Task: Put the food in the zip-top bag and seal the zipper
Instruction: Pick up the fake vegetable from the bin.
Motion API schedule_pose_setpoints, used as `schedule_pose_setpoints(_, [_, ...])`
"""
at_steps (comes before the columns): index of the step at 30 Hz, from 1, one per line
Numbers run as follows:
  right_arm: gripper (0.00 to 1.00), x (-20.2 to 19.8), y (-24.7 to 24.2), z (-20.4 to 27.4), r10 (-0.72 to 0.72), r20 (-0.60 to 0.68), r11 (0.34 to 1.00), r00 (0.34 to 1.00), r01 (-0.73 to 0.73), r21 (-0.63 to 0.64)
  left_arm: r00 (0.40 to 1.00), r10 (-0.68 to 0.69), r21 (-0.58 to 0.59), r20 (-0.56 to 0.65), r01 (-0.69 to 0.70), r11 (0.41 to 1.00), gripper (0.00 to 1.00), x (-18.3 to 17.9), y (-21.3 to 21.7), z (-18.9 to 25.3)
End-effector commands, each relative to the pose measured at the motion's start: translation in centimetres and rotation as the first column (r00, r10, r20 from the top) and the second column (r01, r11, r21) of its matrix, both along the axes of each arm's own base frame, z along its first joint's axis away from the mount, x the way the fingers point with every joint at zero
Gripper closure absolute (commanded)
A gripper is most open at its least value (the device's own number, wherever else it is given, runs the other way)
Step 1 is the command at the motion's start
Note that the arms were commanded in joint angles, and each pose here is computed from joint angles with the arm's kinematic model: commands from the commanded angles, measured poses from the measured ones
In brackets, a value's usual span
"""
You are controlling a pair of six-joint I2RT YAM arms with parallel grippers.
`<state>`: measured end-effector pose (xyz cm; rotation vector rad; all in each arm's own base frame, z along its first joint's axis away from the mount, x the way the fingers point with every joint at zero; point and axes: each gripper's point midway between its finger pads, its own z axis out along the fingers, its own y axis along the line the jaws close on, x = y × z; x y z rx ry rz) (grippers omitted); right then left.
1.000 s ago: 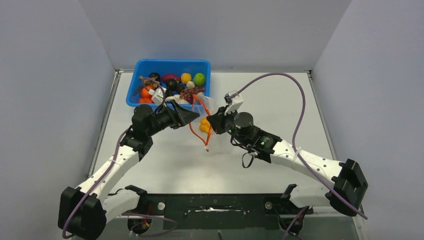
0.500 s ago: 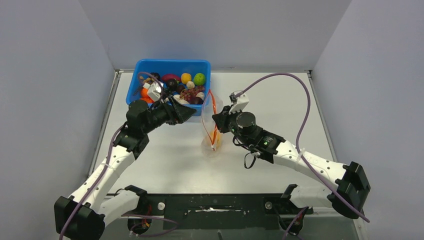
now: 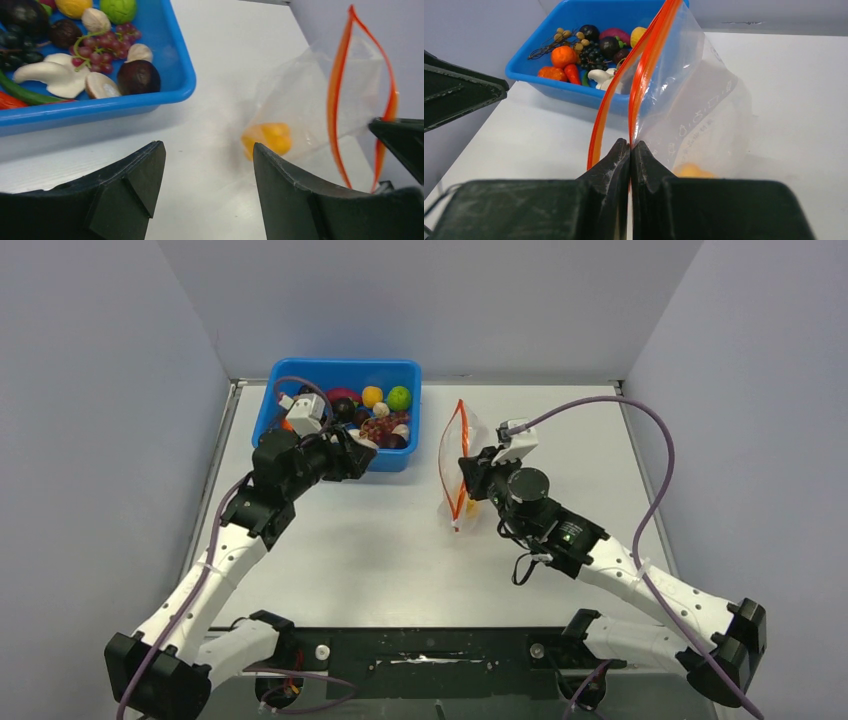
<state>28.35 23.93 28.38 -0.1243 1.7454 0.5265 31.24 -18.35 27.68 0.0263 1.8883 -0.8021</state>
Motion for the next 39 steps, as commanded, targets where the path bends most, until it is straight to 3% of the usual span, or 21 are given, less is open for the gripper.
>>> schedule_pose_setpoints(1, [1.0,0.0,-1.2,1.4,-0.016,0.066,1.0,0.998,0.017,-0.02,0.985,0.106,0.16,0.136,-0.127,0.979,0.36,2.6,2.8,2.4])
schedule_pose_setpoints(6, [1.0,-0.6,-0.7,0.9,0.034,0.06,0.999,0.998,-0.032,-0.025,0.967,0.197,0.345,0.162,-0.243,0.907,0.34,5.4,6.3,1.8])
schedule_pose_setpoints(11, [1.0,-1.0,-0.7,0.5,0.055,0.055,0.998,0.997,-0.054,-0.023,0.962,0.234,0.492,0.141,-0.273,0.827,0.35,8.0,9.2,0.7])
schedule_pose_setpoints(15, [1.0,-1.2,-0.5,0.3,0.078,0.051,0.997,0.996,-0.077,-0.032,0.959,0.215,0.633,0.183,-0.283,0.721,0.36,9.6,10.9,0.1])
schedule_pose_setpoints(21, [1.0,-1.4,-0.6,0.9,0.101,0.066,0.994,0.993,-0.098,-0.041,0.971,0.193,0.714,0.143,-0.236,0.66,0.35,11.7,13.3,-0.9])
schedule_pose_setpoints(26, [1.0,-2.0,-0.3,1.4,0.147,0.096,0.989,0.984,-0.143,-0.048,0.96,0.25,0.836,0.127,-0.239,0.494,0.4,13.6,18.0,-3.0])
schedule_pose_setpoints(34, [1.0,-2.1,0.2,2.0,0.172,0.084,0.984,0.981,-0.169,-0.047,0.935,0.302,0.854,0.185,-0.306,0.422,0.55,17.2,21.5,-3.2])
schedule_pose_setpoints(39, [1.0,-2.2,0.4,2.5,0.183,0.098,0.983,0.978,-0.179,-0.043,0.927,0.322,0.894,0.19,-0.3,0.334,0.6,18.7,23.2,-4.1])
